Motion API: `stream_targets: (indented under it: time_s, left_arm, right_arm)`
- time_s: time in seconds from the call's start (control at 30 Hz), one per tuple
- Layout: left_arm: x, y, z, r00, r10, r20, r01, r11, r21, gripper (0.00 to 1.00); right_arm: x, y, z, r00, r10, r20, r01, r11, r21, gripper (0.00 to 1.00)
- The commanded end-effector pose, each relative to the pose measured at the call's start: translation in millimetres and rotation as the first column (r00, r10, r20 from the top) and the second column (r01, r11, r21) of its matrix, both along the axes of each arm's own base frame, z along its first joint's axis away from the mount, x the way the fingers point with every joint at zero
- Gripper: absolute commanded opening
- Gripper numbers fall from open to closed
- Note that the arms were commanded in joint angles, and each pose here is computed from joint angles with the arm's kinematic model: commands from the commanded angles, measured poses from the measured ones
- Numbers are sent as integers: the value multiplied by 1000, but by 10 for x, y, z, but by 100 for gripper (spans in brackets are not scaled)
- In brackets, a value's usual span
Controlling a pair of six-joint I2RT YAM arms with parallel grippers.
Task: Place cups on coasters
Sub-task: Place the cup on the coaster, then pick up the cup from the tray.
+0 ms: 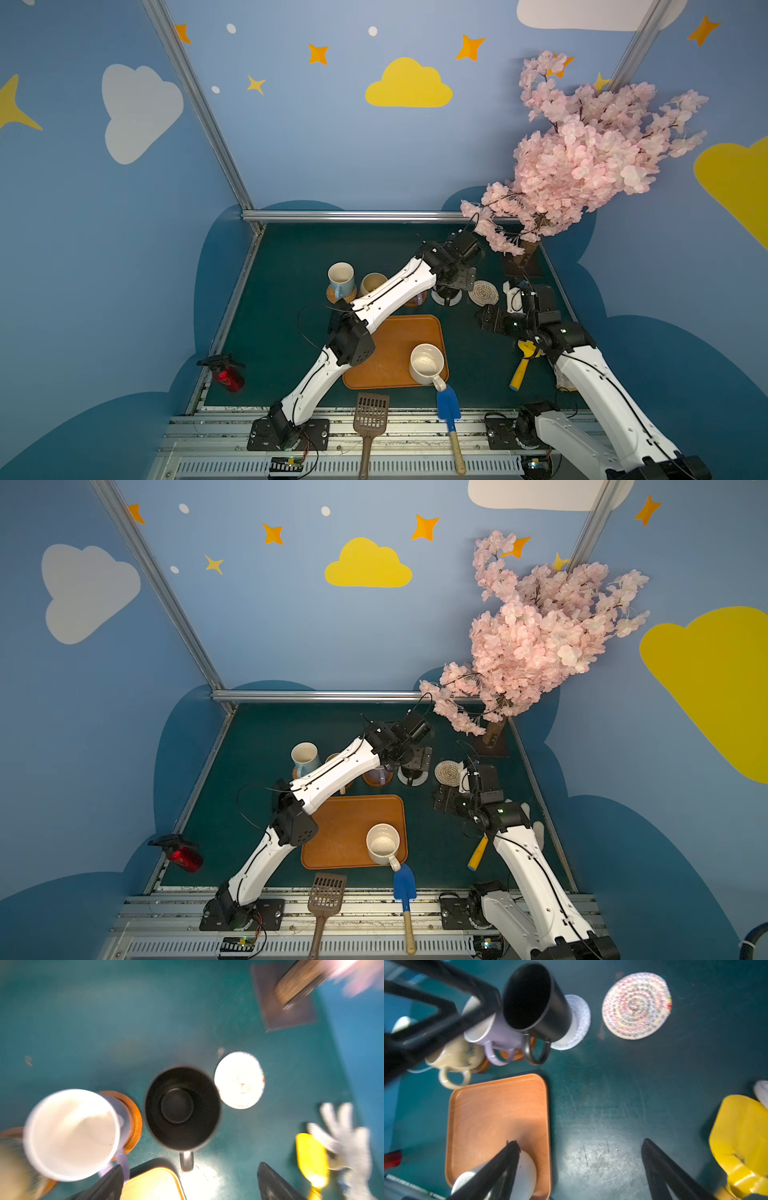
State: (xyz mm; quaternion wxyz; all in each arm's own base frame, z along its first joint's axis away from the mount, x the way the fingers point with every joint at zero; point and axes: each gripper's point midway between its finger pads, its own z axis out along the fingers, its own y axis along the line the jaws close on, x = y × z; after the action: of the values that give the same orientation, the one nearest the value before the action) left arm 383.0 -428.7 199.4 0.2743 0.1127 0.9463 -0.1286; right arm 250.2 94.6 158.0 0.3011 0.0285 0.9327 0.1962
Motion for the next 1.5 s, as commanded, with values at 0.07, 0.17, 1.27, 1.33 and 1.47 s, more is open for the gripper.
stream_targets:
  time_s: [0.07, 0.17, 1.27, 1.33, 1.47]
  left_arm:
    - [-86, 268, 569, 996, 5, 93, -6, 1000, 14, 99]
    - [-111, 432, 785, 990, 11, 142, -15, 999, 32, 99]
    - [-730, 2225, 903, 981, 168, 93, -153, 976, -153, 99]
    - [-732, 2259, 901, 979, 180, 95, -164, 975, -152, 99]
    - [-759, 2301, 866, 979, 183, 91, -169, 976, -141, 100]
  right_arm:
    - [-169, 321, 133, 984, 164, 69, -167, 985, 46, 91]
    - [-326, 484, 89, 966, 250, 62, -250, 968, -5, 91]
    - [-1413, 1377, -691, 783, 605, -142, -621, 746, -240, 48]
    - [-1426, 1397, -737, 780, 607, -156, -625, 739, -251, 44]
    - [-1438, 1392, -771, 780, 604, -164, -624, 735, -266, 31]
